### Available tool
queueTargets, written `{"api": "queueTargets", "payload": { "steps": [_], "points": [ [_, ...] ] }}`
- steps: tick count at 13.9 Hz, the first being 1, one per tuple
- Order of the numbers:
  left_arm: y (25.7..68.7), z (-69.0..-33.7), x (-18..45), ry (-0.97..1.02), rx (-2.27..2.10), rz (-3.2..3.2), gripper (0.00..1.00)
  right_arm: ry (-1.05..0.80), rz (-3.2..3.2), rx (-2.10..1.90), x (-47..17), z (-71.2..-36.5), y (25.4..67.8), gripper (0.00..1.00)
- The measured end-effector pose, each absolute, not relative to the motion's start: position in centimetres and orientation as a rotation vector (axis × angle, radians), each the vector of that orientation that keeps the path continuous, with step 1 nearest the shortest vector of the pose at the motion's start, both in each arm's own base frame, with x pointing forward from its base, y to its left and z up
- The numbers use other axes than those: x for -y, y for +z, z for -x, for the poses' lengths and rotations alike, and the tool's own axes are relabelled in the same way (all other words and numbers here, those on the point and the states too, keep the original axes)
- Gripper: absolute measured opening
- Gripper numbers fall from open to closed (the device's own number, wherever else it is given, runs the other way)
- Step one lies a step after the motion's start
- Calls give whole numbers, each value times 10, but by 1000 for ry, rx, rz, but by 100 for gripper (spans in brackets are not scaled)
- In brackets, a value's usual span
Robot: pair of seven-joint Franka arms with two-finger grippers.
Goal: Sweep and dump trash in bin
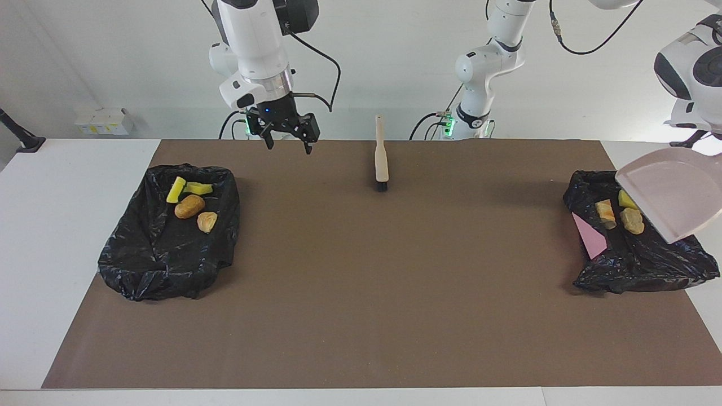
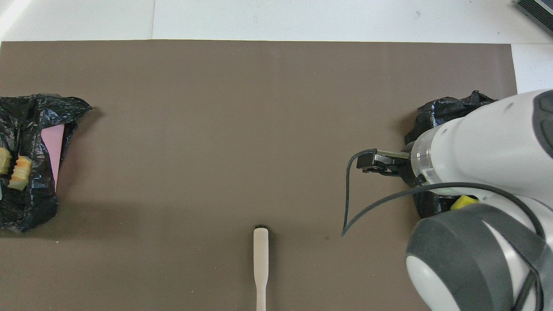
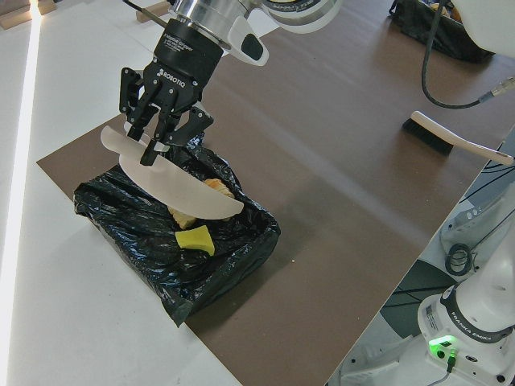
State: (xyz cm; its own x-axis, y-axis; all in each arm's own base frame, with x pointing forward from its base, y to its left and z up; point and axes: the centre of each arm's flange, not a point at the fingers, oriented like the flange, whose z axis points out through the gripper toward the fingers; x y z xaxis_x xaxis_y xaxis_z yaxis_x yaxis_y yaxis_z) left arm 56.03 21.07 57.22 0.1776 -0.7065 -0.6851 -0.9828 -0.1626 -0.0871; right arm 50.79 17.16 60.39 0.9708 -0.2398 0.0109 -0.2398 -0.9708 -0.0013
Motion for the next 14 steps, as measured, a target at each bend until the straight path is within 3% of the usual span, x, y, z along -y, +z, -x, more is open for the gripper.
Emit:
{"api": "queueTargets", "payload": {
  "steps": [5, 14],
  "points": [
    [552, -561, -125, 492, -1363, 2375, 31, 4, -3090, 333, -138, -533, 621, 100],
    [539, -543, 105, 288, -580, 3011, 31, -8, -3082, 377, -121, -537, 626, 100]
  ]
}}
